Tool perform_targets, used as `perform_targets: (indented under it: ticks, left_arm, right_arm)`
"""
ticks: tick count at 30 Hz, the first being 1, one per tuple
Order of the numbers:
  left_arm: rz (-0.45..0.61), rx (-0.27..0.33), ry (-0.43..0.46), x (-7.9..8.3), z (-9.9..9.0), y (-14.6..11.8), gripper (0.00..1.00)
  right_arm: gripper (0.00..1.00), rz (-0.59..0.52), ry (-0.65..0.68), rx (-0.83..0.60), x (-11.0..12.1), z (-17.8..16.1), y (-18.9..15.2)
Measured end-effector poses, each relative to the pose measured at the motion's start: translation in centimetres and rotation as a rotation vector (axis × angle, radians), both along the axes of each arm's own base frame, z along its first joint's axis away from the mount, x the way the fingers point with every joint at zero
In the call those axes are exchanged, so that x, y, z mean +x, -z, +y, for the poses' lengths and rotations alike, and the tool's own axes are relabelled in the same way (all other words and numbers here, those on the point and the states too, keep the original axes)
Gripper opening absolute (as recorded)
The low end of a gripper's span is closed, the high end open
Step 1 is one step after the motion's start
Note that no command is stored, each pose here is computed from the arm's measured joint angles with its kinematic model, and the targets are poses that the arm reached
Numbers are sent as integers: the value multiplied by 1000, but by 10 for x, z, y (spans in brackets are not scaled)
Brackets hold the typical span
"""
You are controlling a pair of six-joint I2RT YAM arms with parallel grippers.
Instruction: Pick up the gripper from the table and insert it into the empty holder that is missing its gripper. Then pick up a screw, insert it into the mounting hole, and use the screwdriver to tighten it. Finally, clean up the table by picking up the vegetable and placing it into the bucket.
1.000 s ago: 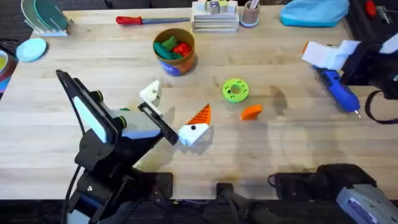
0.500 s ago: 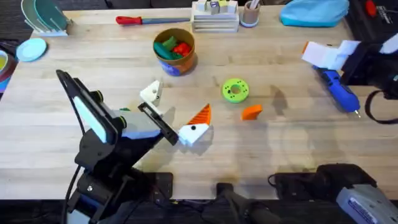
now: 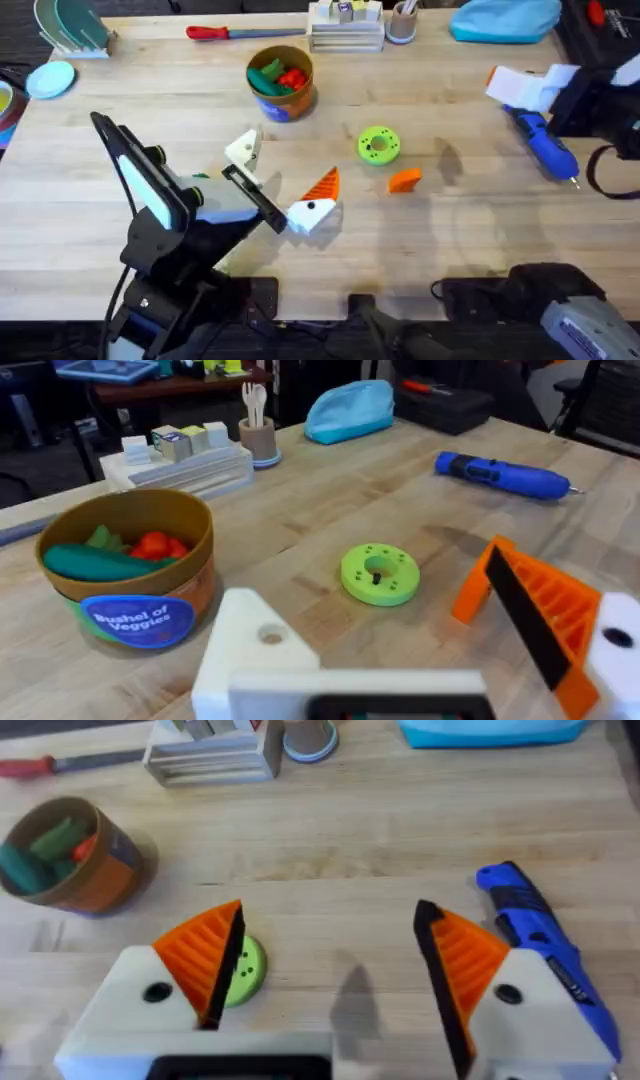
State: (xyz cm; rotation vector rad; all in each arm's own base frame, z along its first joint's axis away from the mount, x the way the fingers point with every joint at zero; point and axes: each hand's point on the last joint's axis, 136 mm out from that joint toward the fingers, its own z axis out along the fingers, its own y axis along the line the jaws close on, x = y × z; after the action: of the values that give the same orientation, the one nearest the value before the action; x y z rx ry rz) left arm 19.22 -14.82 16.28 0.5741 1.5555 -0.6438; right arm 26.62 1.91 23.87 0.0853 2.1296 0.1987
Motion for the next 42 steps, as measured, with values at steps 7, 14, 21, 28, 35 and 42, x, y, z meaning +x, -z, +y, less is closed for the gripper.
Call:
perform_targets:
  ticks: [7,14,21,28,35,42]
  left_arm:
    - [0,0,0,0,0,0,992]
    - [0,0,0,0,0,0,992]
    - [0,0,1,0,0,0,992]
    - [0,0,4,0,0,0,992]
    - [0,0,4,0,0,0,992]
    - [0,0,4,-1,-1,0,994]
  right_arm:
    - [994,38,-113,47,-4,22,6]
    - [994,226,-487,-148,-33,82,54]
    - [992,279,-774,-450,-66,122,81]
    - [991,424,-885,-642,-83,118,114]
    - [969,458,-920,-709,-71,123,131]
    - [702,458,-938,-723,-68,126,134]
